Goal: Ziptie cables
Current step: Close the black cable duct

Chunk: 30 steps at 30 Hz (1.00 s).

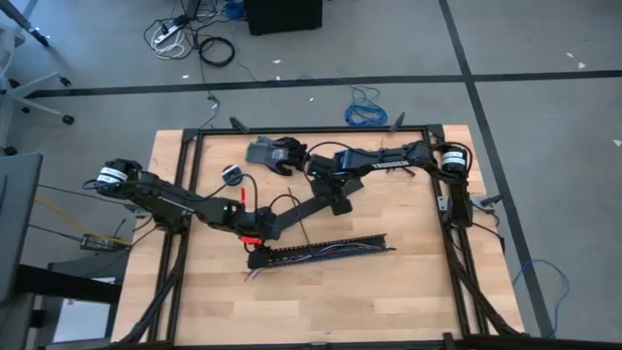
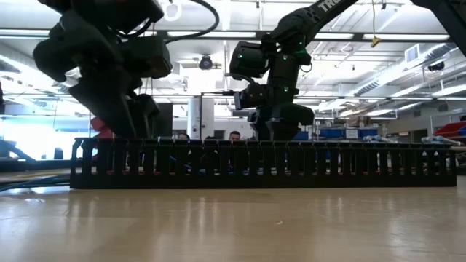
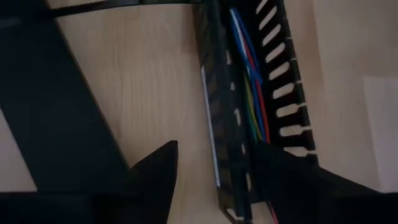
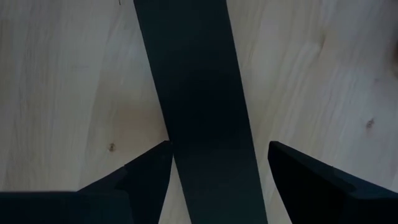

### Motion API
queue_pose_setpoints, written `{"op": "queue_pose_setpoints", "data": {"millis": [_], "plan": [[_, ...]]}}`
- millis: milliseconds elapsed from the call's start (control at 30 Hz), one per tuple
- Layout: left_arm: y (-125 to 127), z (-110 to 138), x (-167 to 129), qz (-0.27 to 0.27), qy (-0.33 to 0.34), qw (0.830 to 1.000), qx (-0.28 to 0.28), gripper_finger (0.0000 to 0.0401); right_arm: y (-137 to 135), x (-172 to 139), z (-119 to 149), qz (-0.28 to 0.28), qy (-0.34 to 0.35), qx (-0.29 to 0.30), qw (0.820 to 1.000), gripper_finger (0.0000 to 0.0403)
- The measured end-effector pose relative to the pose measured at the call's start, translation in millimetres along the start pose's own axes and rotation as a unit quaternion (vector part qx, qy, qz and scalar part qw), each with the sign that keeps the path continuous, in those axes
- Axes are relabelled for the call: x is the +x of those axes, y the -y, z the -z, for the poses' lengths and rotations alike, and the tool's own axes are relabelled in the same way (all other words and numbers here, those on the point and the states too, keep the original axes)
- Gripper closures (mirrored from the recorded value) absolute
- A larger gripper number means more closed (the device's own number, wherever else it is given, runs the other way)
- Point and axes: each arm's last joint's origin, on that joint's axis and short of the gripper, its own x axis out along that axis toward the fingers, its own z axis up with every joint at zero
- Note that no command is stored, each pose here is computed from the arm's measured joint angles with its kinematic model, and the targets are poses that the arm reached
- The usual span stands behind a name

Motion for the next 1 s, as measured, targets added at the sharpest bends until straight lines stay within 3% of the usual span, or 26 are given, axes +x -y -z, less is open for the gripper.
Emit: {"op": "queue_pose_setpoints", "data": {"millis": [300, 567, 1000], "plan": [[1, 7, 6, 0.012, -0.038, 0.999, -0.021, 0.0247, 0, 0, 0, 0.0, -0.001, 0.012, 1.0, 0.0143], [2, 14, 7, 0.002, -0.07, 0.997, -0.021, 0.0384, 0, 0, 0, -0.001, -0.002, 0.014, 1.0, 0.0143], [5, 41, -5, -0.056, -0.196, 0.977, -0.054, 0.04, -1, 0, 3, 0.001, -0.016, 0.015, 1.0, 0.0149]]}}
